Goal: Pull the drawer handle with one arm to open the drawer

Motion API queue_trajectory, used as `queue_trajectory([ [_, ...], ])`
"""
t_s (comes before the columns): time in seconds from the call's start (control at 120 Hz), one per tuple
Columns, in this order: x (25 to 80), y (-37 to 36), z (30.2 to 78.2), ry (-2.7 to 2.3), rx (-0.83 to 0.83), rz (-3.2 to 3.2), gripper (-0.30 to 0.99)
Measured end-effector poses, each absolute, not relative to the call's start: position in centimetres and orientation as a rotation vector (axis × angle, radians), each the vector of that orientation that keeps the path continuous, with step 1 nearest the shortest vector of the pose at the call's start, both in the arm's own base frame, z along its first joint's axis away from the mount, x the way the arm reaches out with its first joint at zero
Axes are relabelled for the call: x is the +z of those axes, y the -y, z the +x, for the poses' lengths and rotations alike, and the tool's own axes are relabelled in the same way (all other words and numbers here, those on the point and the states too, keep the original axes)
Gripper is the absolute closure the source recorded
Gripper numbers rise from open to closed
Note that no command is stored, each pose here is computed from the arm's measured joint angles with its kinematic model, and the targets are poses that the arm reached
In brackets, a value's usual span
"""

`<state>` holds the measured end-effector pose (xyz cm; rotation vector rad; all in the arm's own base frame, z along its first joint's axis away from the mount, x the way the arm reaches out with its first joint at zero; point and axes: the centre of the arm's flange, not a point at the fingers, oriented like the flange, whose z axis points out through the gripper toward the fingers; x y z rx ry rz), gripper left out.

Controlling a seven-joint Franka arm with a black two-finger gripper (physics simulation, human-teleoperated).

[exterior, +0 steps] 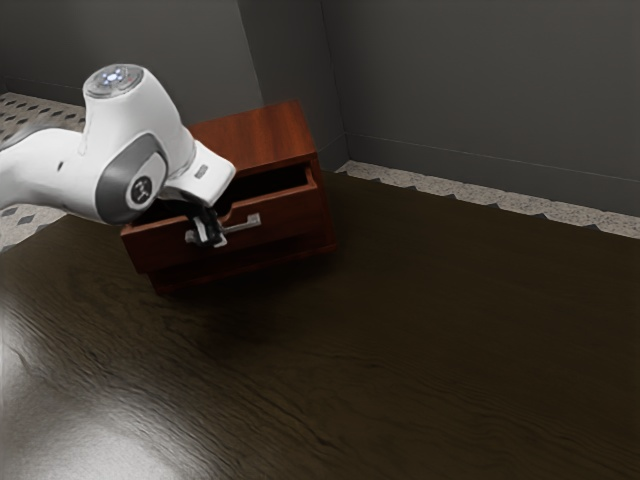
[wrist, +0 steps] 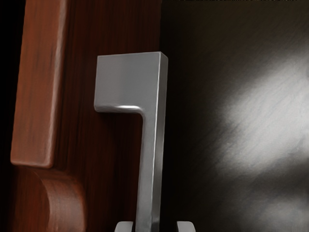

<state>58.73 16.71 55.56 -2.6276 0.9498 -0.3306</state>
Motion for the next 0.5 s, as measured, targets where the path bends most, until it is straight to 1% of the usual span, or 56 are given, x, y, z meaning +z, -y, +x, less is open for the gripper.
queue_trajectory([
  [0.5, 55.5, -14.5, 56.2, -0.995, -0.362, -2.636, 0.67],
])
